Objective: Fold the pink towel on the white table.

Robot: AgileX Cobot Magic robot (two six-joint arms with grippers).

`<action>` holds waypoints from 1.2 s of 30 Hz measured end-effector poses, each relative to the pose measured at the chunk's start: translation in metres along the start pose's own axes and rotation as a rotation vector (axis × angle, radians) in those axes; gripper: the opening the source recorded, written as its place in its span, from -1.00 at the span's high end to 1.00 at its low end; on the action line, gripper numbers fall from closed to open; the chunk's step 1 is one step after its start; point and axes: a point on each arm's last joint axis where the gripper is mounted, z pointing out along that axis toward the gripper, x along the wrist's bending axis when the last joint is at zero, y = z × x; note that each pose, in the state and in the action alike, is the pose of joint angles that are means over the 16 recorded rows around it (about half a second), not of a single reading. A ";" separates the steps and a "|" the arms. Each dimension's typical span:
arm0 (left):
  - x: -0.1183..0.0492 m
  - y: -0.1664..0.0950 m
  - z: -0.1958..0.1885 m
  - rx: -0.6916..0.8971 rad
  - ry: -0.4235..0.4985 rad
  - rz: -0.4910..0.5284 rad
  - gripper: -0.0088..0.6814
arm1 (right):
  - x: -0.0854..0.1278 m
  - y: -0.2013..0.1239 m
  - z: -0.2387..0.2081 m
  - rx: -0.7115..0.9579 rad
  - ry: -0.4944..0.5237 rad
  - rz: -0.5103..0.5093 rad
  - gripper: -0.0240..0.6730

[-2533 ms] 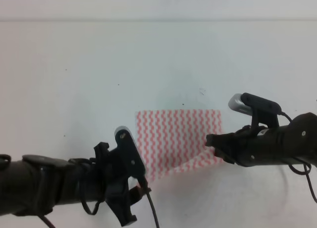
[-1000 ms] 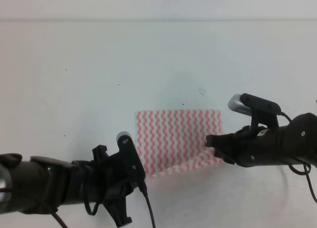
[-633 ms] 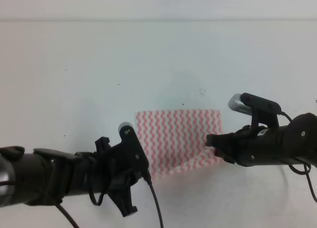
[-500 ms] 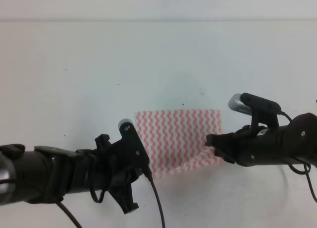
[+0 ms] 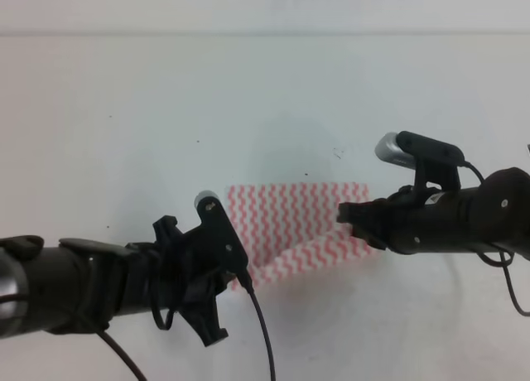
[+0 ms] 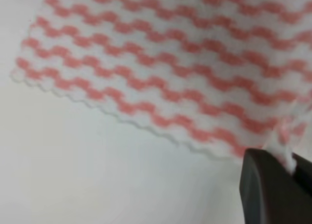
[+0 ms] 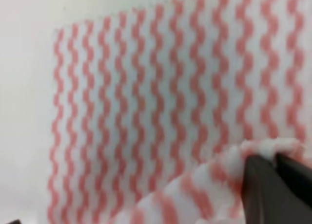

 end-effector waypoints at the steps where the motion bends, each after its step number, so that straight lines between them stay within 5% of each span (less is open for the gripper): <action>1: 0.001 0.001 0.000 -0.001 0.003 0.000 0.99 | 0.000 0.001 0.000 -0.001 -0.001 -0.001 0.98; 36: 0.038 0.022 0.025 -0.001 0.092 -0.020 0.99 | -0.001 0.026 0.024 -0.012 -0.018 -0.025 0.98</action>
